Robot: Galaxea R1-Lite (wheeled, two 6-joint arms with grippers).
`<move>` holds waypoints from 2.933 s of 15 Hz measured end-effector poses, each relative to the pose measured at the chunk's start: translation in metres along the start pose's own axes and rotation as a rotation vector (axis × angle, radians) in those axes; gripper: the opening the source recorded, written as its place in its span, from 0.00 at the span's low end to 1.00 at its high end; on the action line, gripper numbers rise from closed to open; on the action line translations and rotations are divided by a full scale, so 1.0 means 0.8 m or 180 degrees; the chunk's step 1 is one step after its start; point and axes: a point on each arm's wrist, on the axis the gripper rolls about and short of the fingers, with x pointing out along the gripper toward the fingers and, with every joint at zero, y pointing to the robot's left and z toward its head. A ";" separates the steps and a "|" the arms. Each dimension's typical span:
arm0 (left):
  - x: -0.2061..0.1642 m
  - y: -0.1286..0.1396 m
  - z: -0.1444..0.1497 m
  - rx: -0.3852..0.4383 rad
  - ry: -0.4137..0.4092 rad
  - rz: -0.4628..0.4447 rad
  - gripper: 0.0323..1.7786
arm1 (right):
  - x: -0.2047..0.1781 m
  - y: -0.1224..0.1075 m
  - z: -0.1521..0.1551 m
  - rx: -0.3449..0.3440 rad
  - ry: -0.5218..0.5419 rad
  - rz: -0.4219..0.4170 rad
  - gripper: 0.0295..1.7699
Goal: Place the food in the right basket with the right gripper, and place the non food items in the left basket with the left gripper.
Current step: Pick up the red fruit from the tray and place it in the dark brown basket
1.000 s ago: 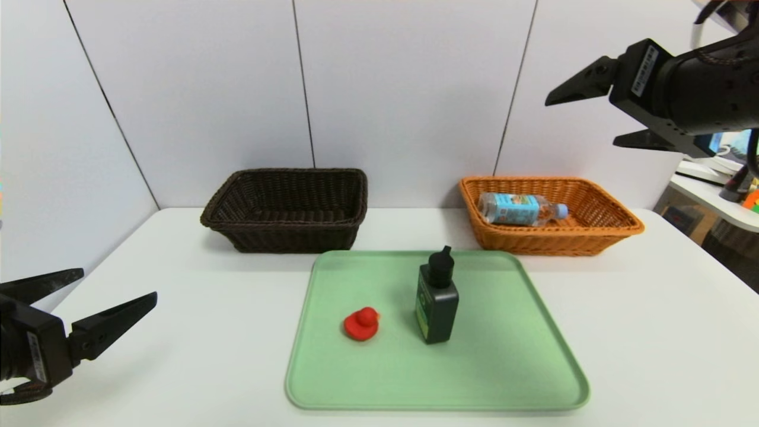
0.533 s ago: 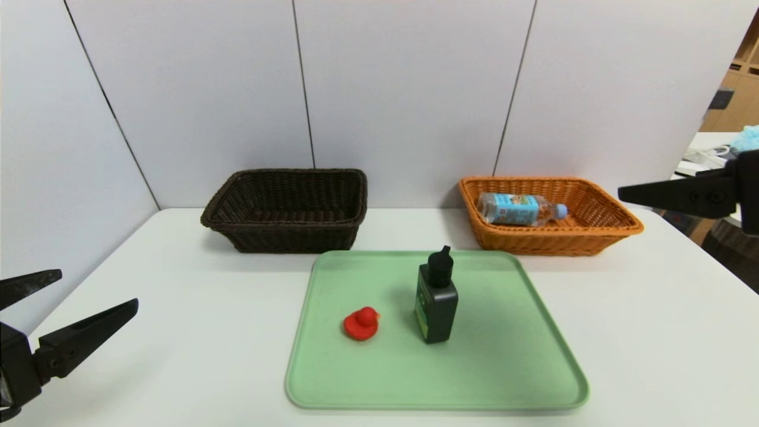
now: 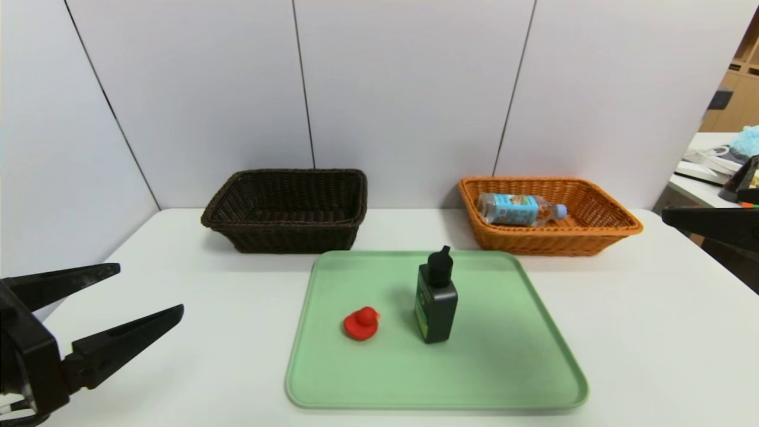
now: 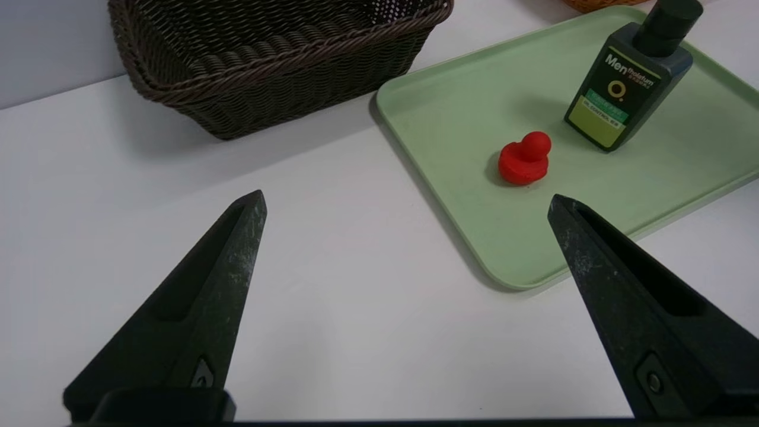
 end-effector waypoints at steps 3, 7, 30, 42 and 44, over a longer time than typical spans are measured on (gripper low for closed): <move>0.029 -0.005 0.003 0.0015 0.0074 -0.0162 0.95 | -0.001 0.001 0.001 0.0020 -0.0062 0.0039 0.96; 0.065 -0.020 0.014 0.0057 0.0250 -0.0360 0.95 | 0.001 0.003 0.005 0.0188 -0.0194 0.0089 0.96; 0.223 -0.070 -0.070 0.0168 0.0572 -0.1231 0.95 | -0.001 -0.002 0.043 0.0366 -0.0424 -0.0055 0.96; 0.253 -0.101 -0.088 0.0266 0.0697 -0.1428 0.95 | 0.003 -0.003 0.046 0.0374 -0.0412 -0.0079 0.96; 0.255 -0.102 -0.091 0.0268 0.0715 -0.1415 0.95 | 0.003 -0.003 0.046 0.0374 -0.0414 -0.0079 0.96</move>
